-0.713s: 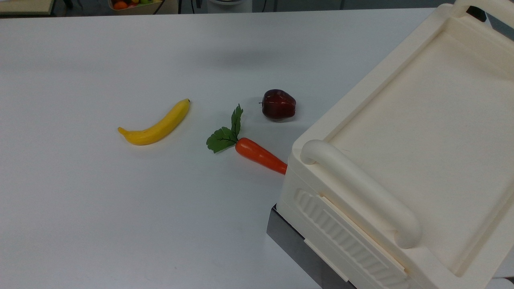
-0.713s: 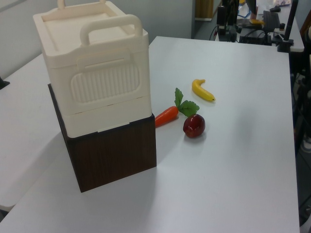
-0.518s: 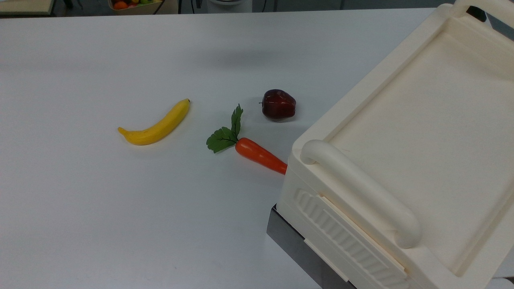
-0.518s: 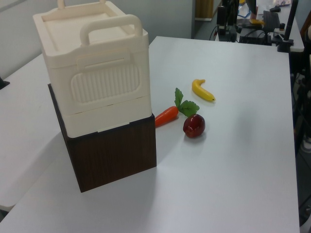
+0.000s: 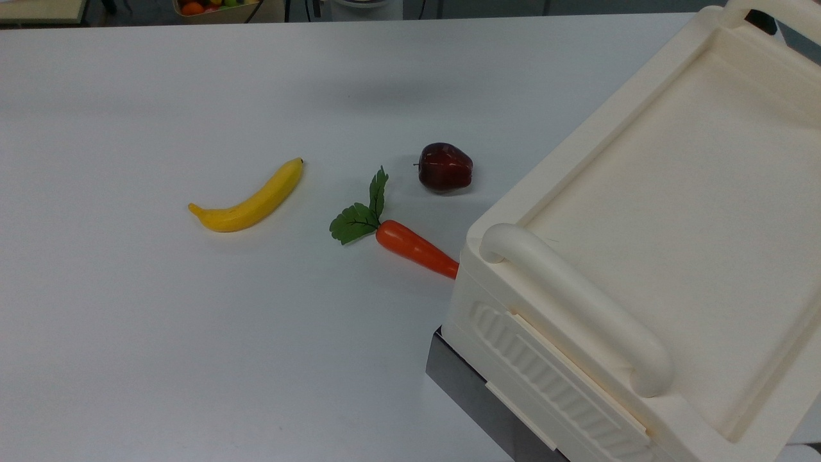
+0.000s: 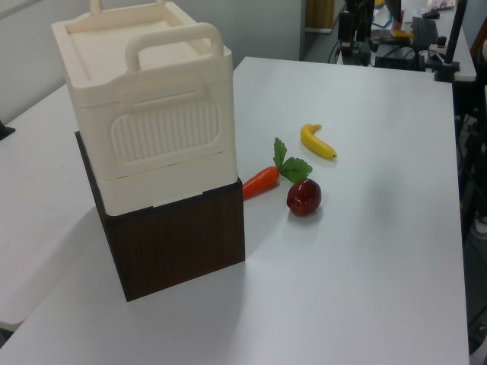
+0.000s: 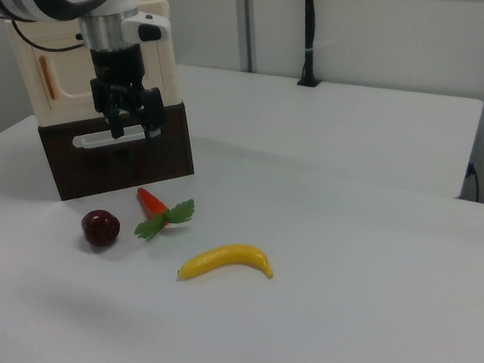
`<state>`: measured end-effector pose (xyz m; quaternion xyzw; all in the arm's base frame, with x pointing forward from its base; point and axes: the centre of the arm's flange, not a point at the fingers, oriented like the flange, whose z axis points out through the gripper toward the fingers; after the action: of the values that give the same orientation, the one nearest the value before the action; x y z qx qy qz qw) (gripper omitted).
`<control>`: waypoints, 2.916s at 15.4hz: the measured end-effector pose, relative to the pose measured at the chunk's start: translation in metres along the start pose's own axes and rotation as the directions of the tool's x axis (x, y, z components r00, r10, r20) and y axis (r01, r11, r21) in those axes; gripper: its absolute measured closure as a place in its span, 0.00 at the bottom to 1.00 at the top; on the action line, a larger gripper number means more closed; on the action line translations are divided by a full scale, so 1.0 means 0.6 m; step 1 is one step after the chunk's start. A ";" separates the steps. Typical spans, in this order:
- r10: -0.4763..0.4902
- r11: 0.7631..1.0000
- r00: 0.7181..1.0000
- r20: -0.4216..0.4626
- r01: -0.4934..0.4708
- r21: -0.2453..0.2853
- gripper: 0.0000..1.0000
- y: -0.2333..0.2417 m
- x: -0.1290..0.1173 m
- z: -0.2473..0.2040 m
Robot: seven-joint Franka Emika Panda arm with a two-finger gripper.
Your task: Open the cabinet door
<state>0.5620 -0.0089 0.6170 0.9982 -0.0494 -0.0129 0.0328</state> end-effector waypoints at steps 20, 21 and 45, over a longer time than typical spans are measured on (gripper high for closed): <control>-0.416 0.864 0.801 -0.429 0.496 0.089 0.00 -0.359 0.023 -0.049; -0.463 0.832 0.772 -0.435 0.548 0.089 0.00 -0.384 0.015 -0.047; -0.665 0.591 0.439 -0.604 0.804 -0.066 0.50 -0.510 0.010 -0.035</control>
<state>0.5984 0.2959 0.6176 0.8680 0.4030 0.2790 -0.0792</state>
